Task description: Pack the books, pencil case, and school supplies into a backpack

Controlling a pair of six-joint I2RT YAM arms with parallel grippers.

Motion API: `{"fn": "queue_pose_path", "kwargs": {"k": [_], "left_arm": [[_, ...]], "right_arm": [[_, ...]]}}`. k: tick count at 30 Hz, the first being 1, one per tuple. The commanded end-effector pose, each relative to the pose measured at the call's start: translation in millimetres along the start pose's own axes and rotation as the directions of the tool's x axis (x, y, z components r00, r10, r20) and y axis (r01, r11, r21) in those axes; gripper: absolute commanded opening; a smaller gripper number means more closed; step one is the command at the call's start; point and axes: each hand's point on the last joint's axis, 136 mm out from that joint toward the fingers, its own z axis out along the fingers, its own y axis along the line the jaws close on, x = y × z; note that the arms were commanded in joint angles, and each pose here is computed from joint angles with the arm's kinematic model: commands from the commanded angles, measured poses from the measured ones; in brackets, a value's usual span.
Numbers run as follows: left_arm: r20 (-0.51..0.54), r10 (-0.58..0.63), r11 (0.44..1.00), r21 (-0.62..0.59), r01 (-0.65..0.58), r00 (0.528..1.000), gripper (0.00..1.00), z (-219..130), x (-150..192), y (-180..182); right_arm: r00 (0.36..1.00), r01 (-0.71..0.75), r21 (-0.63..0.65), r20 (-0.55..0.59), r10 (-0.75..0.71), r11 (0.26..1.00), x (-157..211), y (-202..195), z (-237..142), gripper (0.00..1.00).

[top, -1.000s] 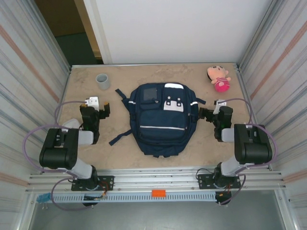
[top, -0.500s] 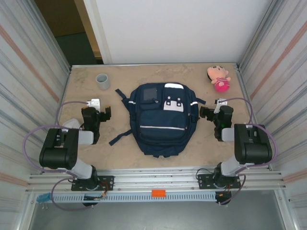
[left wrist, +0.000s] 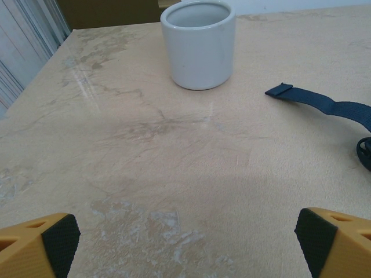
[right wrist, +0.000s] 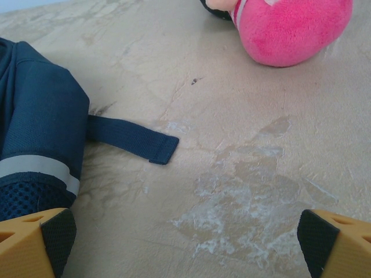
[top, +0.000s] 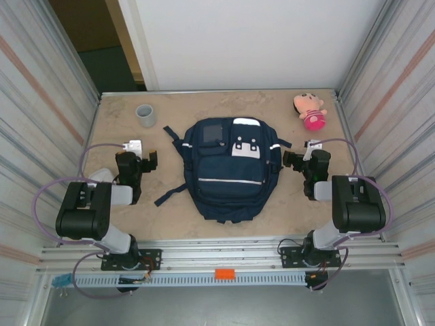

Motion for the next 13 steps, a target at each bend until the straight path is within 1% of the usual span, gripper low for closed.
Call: {"fn": "queue_pose_path", "kwargs": {"k": [1,13], "left_arm": [[0.011,-0.016,1.0,0.008,0.016,1.0,0.99,-1.0,-4.3,-2.5],[0.013,-0.013,1.0,0.017,0.013,1.0,0.99,-1.0,-4.9,-3.7]], "right_arm": [[0.999,0.031,0.017,0.043,-0.032,0.999,-14.4,-2.1,0.8,0.99],[0.999,0.031,0.016,0.041,-0.031,0.999,-14.0,-1.8,0.8,0.99]]}}
